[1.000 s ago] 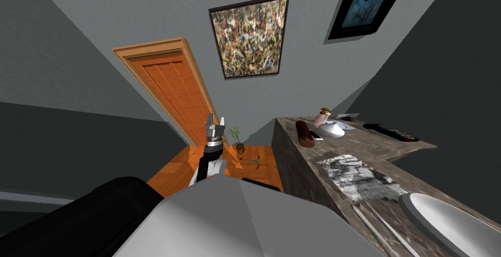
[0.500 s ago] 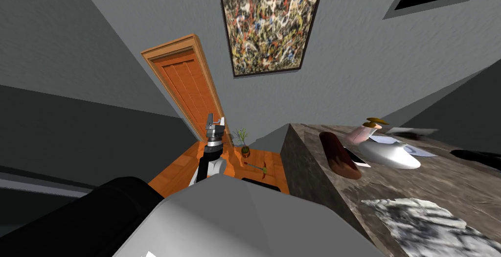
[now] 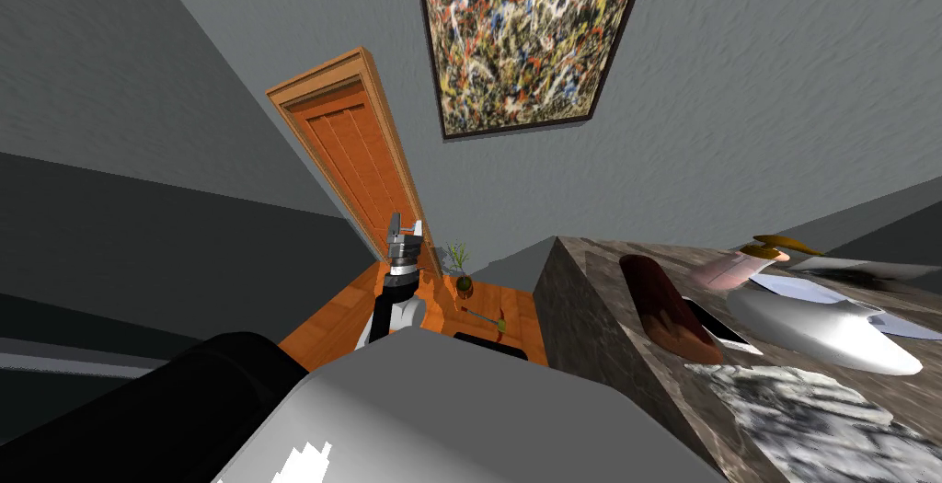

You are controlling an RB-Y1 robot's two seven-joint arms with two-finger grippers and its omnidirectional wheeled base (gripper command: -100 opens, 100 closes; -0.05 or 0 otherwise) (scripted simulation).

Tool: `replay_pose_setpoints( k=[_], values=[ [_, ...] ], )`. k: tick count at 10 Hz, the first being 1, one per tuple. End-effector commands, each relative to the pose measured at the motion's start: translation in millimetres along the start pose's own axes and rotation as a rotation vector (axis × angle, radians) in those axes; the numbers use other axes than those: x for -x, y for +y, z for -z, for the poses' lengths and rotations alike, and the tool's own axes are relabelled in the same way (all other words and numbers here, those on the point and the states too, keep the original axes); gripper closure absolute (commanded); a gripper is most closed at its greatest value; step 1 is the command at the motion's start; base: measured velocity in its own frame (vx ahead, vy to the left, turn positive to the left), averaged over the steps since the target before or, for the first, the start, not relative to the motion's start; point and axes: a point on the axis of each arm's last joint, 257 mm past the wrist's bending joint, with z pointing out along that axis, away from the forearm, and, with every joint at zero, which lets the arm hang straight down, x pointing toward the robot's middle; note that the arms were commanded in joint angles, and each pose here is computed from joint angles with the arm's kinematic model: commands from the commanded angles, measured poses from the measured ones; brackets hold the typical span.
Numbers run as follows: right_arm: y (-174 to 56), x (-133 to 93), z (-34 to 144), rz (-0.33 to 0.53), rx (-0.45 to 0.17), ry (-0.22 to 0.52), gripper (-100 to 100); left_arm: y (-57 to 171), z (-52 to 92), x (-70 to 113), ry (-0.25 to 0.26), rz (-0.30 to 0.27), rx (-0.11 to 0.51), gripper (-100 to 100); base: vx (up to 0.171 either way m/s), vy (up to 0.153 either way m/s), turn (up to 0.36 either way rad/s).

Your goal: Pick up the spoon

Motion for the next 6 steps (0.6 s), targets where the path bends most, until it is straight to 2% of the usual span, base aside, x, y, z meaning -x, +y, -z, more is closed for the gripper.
replay_pose_setpoints(
  k=[1, 3, 4, 5, 6],
  values=[
    [3.3, -3.3, -12.2, -0.009, 0.002, -0.008, -100, 0.0, 0.0, 0.0, 0.0, 0.0, 0.0, 0, -0.048, -0.029, 0.046],
    [7.0, -6.9, -26.1, -0.019, 0.007, -0.016, -100, 0.0, 0.0, 0.0, 0.0, 0.0, 0.0, 0, -0.052, -0.032, 0.038],
    [4.2, -4.8, -20.7, -0.014, 0.005, -0.014, -100, 0.0, 0.0, 0.0, 0.0, 0.0, 0.0, 0, -0.018, -0.007, 0.009],
    [3.9, -5.0, -21.4, -0.015, 0.004, -0.014, 100, 0.0, 0.0, 0.0, 0.0, 0.0, 0.0, 0, 0.0, 0.0, 0.0],
    [4.0, -5.0, -21.3, -0.015, 0.004, -0.014, 100, 0.0, 0.0, 0.0, 0.0, 0.0, 0.0, 0, 0.0, 0.0, 0.0]
  ],
)
